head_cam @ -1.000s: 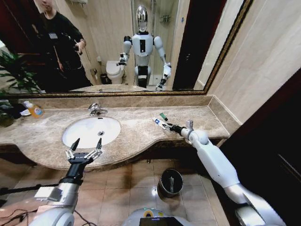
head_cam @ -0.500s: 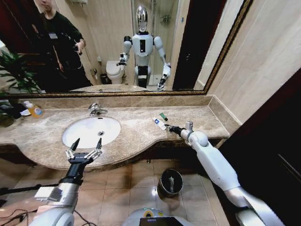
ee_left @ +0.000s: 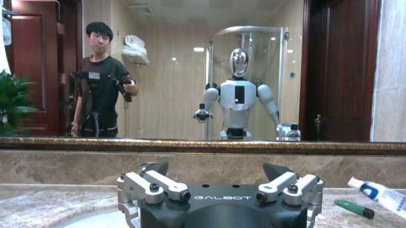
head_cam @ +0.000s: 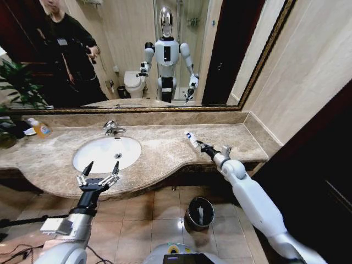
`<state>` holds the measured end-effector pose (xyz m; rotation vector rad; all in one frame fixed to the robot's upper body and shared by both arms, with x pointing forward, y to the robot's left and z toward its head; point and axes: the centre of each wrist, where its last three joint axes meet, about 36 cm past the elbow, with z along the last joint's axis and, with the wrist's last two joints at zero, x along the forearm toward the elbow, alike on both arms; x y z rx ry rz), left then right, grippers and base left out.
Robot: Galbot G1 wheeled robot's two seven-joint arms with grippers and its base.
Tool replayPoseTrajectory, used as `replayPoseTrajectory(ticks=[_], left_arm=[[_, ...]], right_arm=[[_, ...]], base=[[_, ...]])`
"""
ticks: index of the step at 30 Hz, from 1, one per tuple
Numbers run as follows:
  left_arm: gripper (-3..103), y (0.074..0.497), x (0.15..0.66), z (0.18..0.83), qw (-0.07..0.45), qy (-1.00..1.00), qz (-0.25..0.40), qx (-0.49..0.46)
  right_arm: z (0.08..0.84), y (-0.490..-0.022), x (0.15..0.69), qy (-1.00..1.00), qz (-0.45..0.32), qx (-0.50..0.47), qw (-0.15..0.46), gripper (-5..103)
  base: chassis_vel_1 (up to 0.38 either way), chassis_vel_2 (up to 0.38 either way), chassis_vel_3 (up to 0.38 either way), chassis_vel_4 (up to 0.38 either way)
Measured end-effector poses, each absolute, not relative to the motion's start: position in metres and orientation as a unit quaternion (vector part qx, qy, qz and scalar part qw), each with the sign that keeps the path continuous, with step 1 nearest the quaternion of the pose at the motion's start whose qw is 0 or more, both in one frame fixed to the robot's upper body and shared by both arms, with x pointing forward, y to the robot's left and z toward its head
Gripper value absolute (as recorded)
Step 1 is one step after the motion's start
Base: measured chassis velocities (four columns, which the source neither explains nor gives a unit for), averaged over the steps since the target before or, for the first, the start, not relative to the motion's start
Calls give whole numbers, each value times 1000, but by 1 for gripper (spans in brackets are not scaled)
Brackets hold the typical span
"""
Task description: Pick up the trash from the sink and place it in the trash bin.
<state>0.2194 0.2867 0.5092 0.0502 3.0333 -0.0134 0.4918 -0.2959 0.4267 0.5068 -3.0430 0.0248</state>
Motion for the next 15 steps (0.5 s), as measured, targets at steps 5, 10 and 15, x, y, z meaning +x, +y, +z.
replayPoseTrajectory(ticks=[5, 10, 15], left_arm=[[100, 287, 219, 509, 54, 998, -4, 16], [100, 287, 219, 509, 54, 998, -4, 16], [100, 287, 219, 509, 54, 998, -4, 16]], right_arm=[[428, -299, 467, -985, 63, 158, -9, 0], [433, -305, 420, -985, 86, 147, -34, 0], [419, -301, 362, -987, 83, 133, -32, 0]], base=[[0, 0, 0, 0], [0, 0, 0, 0], [0, 0, 0, 0]])
